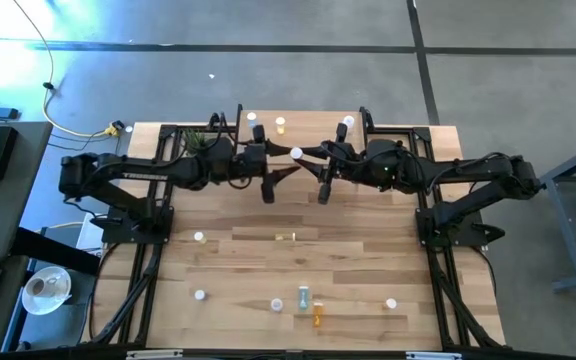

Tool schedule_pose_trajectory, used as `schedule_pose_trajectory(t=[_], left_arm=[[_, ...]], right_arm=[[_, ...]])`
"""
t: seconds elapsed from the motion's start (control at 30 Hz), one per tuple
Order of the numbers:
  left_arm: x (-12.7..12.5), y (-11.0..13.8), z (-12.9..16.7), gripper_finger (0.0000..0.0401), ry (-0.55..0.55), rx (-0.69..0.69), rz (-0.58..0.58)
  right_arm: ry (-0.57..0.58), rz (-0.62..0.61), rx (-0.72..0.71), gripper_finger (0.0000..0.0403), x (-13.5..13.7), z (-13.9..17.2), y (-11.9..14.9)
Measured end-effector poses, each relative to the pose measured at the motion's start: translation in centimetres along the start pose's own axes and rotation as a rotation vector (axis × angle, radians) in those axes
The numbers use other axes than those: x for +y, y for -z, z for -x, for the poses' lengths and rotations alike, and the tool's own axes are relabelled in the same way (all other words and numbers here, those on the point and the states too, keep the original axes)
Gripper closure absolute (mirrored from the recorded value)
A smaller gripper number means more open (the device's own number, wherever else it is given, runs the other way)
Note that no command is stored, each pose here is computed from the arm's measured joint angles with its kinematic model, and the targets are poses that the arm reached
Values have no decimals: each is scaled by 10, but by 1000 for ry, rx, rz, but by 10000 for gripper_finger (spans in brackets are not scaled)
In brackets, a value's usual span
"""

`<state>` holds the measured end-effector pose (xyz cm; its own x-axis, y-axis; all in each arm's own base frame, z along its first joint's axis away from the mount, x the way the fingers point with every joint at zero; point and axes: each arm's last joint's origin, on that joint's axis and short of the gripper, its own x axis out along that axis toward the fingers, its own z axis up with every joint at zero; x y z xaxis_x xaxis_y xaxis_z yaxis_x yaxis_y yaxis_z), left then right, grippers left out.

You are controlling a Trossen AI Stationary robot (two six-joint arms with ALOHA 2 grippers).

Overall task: Pick and place medicine bottles onto shelf by color
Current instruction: Put the top orange pill bottle on the shelf

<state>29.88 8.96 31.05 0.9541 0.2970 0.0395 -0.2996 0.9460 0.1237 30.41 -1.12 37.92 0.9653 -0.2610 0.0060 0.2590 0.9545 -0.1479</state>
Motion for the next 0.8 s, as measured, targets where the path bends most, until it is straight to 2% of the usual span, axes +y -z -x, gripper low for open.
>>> schedule_pose_trajectory(t=[0.33,0.53,0.8], left_arm=[[2,-7,-1,200,130,-100,-7],[3,-8,0,202,121,-119,-8],[4,-8,0,249,116,-115,-9]], right_arm=[[2,-10,14,320,-1,0,2],[11,-13,22,320,-3,-1,3],[11,-14,22,320,-3,-1,3]])
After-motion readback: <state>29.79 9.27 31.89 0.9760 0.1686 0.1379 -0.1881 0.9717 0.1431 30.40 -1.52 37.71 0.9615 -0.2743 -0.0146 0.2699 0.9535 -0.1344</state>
